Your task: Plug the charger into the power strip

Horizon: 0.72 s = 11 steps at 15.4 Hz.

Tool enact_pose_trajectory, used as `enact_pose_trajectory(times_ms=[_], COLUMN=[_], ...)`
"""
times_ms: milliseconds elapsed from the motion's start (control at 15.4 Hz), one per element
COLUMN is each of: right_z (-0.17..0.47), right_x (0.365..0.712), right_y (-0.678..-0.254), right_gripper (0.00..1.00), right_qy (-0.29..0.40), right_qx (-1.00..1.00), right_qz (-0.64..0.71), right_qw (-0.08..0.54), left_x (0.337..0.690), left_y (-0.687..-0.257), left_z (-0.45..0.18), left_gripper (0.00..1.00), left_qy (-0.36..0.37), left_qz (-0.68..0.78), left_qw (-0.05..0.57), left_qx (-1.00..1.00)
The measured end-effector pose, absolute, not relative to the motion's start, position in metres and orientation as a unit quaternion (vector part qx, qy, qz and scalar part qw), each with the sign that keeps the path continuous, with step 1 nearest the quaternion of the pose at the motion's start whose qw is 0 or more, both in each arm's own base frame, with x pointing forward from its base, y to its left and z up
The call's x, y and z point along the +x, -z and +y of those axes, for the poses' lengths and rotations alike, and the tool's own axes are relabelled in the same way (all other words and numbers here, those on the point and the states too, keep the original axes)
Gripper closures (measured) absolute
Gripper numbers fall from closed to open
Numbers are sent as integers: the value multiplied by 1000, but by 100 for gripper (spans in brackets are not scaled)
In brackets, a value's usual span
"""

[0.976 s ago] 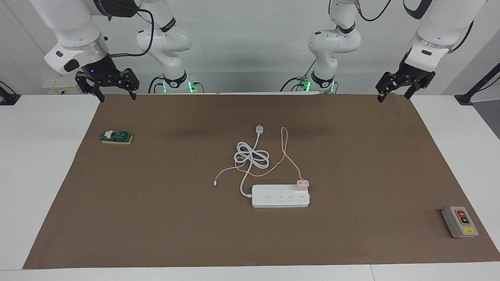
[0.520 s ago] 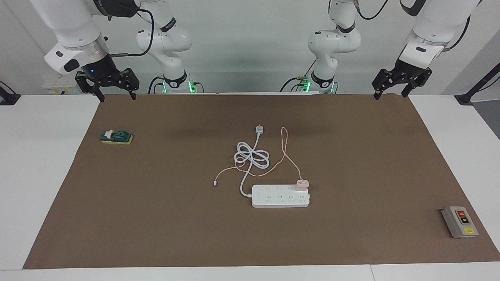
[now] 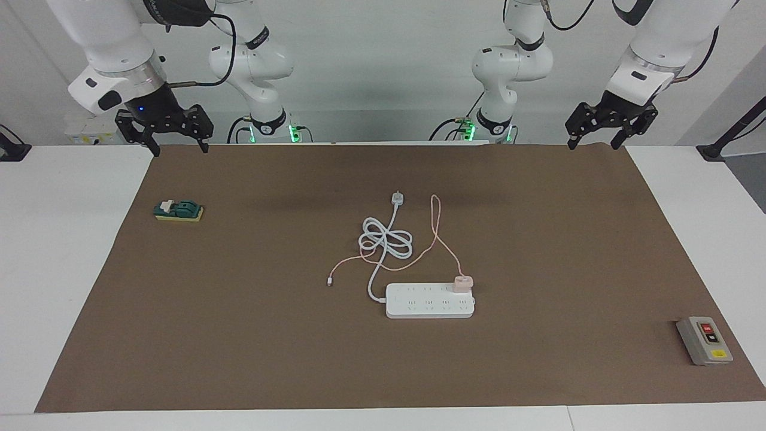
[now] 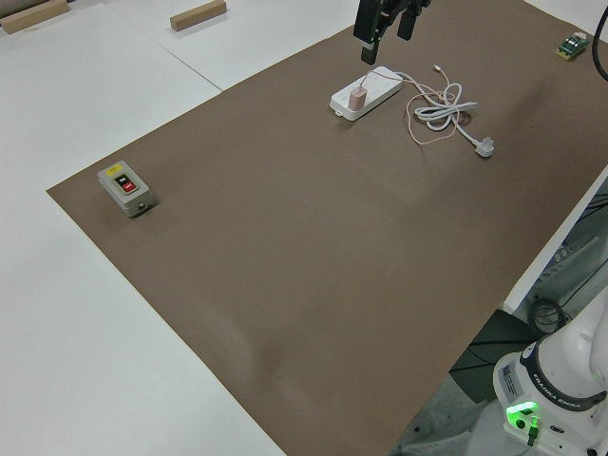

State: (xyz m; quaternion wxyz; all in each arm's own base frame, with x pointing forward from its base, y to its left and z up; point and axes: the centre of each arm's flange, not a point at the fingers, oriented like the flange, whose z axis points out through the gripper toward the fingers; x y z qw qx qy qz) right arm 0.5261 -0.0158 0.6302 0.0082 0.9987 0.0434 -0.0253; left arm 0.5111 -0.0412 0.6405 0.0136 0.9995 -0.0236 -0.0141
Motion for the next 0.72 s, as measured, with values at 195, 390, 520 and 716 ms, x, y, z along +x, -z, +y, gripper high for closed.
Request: enact_pose_trajectory(times_ms=[195, 390, 520, 716], right_z=[-16, -16, -16, -16], right_x=[526, 526, 526, 526], right_y=[-630, -630, -630, -630], right_gripper=[0, 0, 0, 0], right_qy=[25, 25, 25, 25], right_qx=[999, 999, 999, 999], right_qz=[43, 43, 43, 43], right_qw=[8, 8, 8, 8], left_x=[508, 507, 507, 507], left_y=[-639, -638, -638, -638], left_z=[-41, -40, -40, -39], left_gripper=[0, 0, 0, 0], left_qy=[26, 30, 31, 31], left_qz=[-17, -16, -16, -16], left_qw=[13, 13, 13, 13], left_qx=[999, 999, 999, 999])
